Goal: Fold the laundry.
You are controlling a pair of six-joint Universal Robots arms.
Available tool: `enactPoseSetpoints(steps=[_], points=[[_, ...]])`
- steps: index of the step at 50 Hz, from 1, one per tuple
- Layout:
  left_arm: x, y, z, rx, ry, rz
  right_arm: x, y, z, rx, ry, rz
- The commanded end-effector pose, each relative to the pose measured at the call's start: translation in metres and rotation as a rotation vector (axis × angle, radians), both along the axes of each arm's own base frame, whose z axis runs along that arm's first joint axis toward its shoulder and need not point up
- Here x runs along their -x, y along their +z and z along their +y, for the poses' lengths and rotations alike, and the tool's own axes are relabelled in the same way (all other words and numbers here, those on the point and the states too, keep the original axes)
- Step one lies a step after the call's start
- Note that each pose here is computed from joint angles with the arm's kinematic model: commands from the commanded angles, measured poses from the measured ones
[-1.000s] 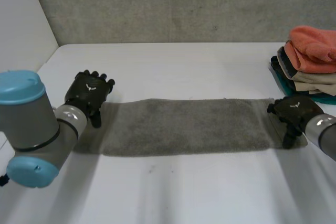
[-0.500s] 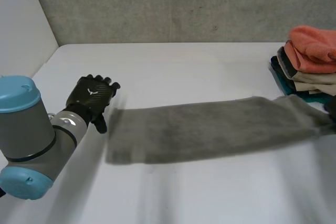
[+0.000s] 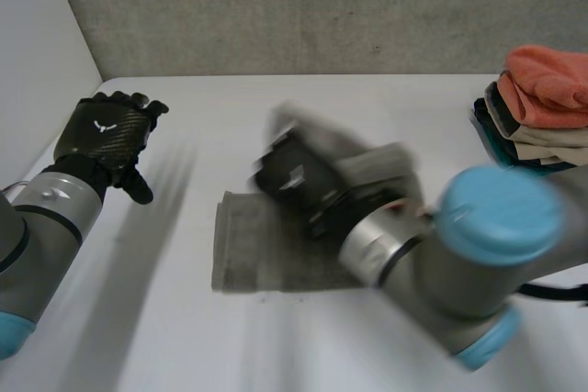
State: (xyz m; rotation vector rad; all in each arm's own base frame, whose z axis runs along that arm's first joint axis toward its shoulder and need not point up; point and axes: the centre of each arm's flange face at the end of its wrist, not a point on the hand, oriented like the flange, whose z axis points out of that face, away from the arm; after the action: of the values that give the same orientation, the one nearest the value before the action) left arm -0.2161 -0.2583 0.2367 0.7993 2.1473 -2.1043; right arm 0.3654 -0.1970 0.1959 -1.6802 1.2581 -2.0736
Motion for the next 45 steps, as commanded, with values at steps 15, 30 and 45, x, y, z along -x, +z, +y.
enactPoseSetpoints(steps=[15, 30, 45], points=[[0.02, 0.007, 0.01, 0.023, -0.073, 0.03, 0.011, -0.011, 0.003, -0.187, -0.241, -0.009], [0.04, -0.011, 0.02, -0.03, -0.14, 0.012, 0.11, -0.065, -0.047, -0.453, -0.574, 0.185], [0.034, 0.011, 0.027, 0.032, -0.124, 0.032, 0.005, -0.005, 0.005, -0.136, -0.212, 0.02]])
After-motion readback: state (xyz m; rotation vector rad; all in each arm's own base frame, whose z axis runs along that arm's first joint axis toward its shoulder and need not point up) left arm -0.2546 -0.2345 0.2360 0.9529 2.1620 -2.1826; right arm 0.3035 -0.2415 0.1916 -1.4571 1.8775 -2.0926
